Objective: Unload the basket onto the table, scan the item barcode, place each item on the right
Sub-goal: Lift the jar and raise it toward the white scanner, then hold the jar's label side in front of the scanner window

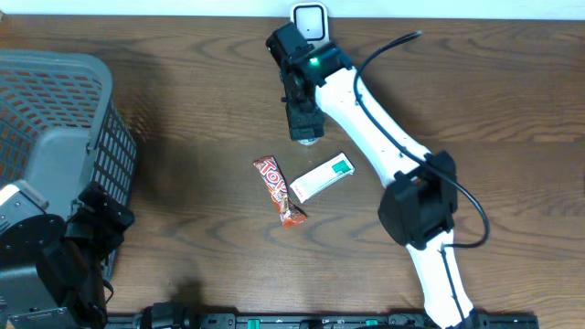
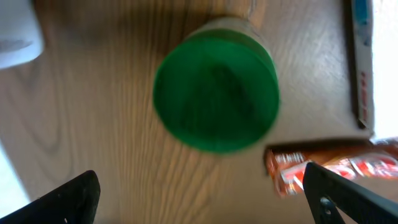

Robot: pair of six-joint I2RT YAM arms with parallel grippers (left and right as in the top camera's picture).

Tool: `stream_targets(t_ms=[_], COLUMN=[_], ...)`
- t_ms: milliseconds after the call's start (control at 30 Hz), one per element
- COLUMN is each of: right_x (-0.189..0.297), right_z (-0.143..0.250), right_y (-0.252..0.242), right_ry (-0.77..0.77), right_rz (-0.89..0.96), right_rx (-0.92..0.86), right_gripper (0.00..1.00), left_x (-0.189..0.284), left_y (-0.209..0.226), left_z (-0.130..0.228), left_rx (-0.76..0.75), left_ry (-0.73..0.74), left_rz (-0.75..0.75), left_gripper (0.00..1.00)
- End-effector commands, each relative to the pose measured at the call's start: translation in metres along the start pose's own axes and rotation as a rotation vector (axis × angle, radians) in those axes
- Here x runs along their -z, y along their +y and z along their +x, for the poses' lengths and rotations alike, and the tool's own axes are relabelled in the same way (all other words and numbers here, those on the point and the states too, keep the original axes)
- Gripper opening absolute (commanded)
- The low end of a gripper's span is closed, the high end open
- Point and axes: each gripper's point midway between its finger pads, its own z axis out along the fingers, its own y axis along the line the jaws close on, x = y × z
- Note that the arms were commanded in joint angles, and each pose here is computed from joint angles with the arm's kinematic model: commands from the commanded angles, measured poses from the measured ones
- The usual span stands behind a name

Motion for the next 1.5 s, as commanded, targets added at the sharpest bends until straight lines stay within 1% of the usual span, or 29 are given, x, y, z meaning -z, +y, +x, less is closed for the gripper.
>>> stream_targets(t_ms=[0,233,567,667,733,767,833,900,933,1000,1033,1067,1167,1233,1267,1333,1467], right_x=[-0.009,-0.02,-0.072,-0.073,-0.073,-0.073,-0.073,-0.072,-0.072,-0.071,-0.07,-0.07,-0.07,-0.067,-0.064,-0.058,-0.04], right_z=[-0.009,-0.016,-0.014,-0.017,-0.018,-0.018,-0.019,-0.023,-0.026,-0.029,-0.03,-0.031,-0.03,-0.028,-0.028,-0.026,-0.024], right_y=[0.005,0.006,-0.009,-0.011,-0.011,-0.012,-0.015,-0.019,-0.022,-0.028,-0.029,-0.03,-0.03,-0.03,-0.031,-0.031,-0.028], right_ry=[-0.031,-0.041,0.061,0.067,0.066,0.066,0.06,0.042,0.028,0.007,0.004,0.006,0.021,0.052,0.072,0.117,0.268], right_rz=[-0.01,0.003,0.136,0.154,0.156,0.157,0.169,0.185,0.195,0.215,0.222,0.224,0.224,0.228,0.234,0.231,0.196], right_rx=[-0.046,-0.058,-0.101,-0.11,-0.108,-0.104,-0.089,-0.079,-0.078,-0.071,-0.05,-0.032,0.072,0.162,0.202,0.296,0.602], right_gripper=[0.99,0.99,0.99,0.98,0.91,0.83,0.7,0.62,0.6,0.52,0.48,0.45,0.43,0.37,0.38,0.42,0.45], left_x=[0.001,0.001,0.001,0.001,0.001,0.001,0.001,0.001,0.001,0.001,0.001,0.001,0.001,0.001,0.001,0.001,0.001], left_y=[0.003,0.003,0.003,0.003,0.003,0.003,0.003,0.003,0.003,0.003,0.003,0.003,0.003,0.003,0.003,0.003,0.003], left_z=[-0.002,-0.002,-0.002,-0.001,-0.002,-0.002,-0.002,-0.001,-0.002,-0.002,-0.002,-0.002,-0.002,-0.002,-0.002,-0.002,-0.001], left_rx=[-0.002,-0.002,-0.002,-0.002,-0.002,-0.002,-0.002,-0.002,-0.002,-0.002,-0.002,-0.002,-0.002,-0.002,-0.002,-0.002,-0.002], left_ry=[-0.008,-0.008,-0.008,-0.008,-0.008,-0.008,-0.008,-0.008,-0.008,-0.008,-0.008,-0.008,-0.008,-0.008,-0.008,-0.008,-0.008], left_rz=[-0.016,-0.016,-0.016,-0.015,-0.016,-0.016,-0.016,-0.015,-0.016,-0.016,-0.016,-0.016,-0.016,-0.016,-0.016,-0.016,-0.015], left_gripper=[0.98,0.98,0.98,0.98,0.98,0.98,0.98,0.98,0.98,0.98,0.98,0.98,0.98,0.98,0.98,0.98,0.98])
